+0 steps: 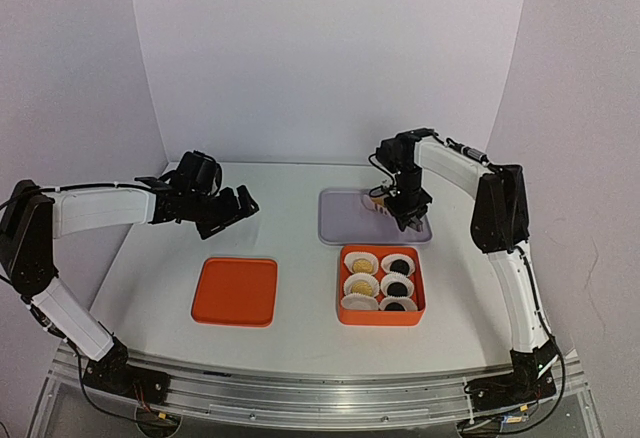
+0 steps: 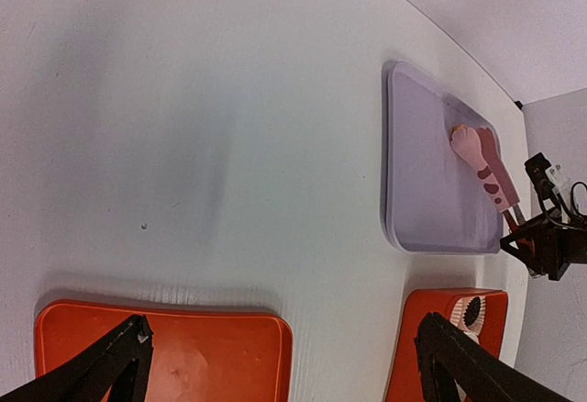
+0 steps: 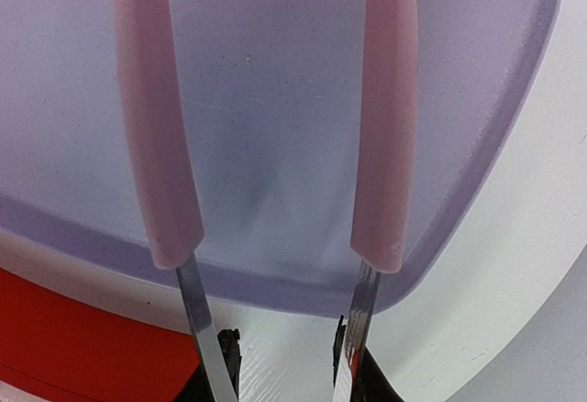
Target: Pack the cookies
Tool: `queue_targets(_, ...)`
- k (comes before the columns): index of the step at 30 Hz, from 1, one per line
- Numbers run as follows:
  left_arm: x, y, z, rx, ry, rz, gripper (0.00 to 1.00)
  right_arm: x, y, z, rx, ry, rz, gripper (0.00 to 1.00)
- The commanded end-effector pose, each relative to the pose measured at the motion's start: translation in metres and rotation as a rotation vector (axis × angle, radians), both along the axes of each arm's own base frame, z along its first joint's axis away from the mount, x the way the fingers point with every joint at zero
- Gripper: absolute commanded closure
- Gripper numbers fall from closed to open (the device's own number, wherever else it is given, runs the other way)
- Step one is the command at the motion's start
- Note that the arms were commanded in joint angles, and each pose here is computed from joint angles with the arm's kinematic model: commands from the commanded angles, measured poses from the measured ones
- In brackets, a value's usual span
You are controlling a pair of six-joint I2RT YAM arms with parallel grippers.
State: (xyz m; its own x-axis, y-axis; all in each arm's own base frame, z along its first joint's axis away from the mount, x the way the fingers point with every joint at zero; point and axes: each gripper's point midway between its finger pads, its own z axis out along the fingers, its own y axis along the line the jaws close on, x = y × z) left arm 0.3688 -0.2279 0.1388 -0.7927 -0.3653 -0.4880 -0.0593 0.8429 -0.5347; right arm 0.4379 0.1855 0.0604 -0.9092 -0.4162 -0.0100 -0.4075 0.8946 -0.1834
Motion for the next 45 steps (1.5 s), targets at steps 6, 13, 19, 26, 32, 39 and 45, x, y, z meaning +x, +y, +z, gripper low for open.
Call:
queue_targets(6, 0.011, -0.002, 0.018, -0.009, -0.042, 0.009, 0.00, -0.026, -0.009, 0.001, -0.034, 0.129, -0.012, 0.72)
queue_targets(13, 0.012, -0.002, 0.017, -0.006, -0.041, 0.009, 0.00, -0.026, -0.011, 0.001, -0.047, 0.126, -0.010, 0.78)
queue_targets(19, 0.012, -0.002, 0.019, -0.007, -0.046, 0.007, 0.00, -0.026, -0.012, 0.014, -0.043, 0.101, -0.008, 0.87)
queue_targets(26, 0.010, -0.002, 0.021, -0.014, -0.050, 0.006, 0.00, -0.031, -0.011, 0.038, -0.004, 0.071, -0.006, 1.00)
queue_targets(32, 0.007, 0.000, 0.021, -0.021, -0.055, 0.007, 0.00, -0.049, -0.007, 0.063, 0.080, 0.057, 0.005, 1.00)
queue_targets(39, 0.005, 0.001, 0.024, -0.029, -0.064, 0.010, 0.00, -0.112, 0.002, 0.086, 0.221, 0.115, 0.064, 1.00)
queue_targets(45, 0.007, 0.001, 0.023, -0.027, -0.066, 0.012, 0.00, -0.195, 0.007, 0.101, 0.284, 0.153, 0.206, 1.00)
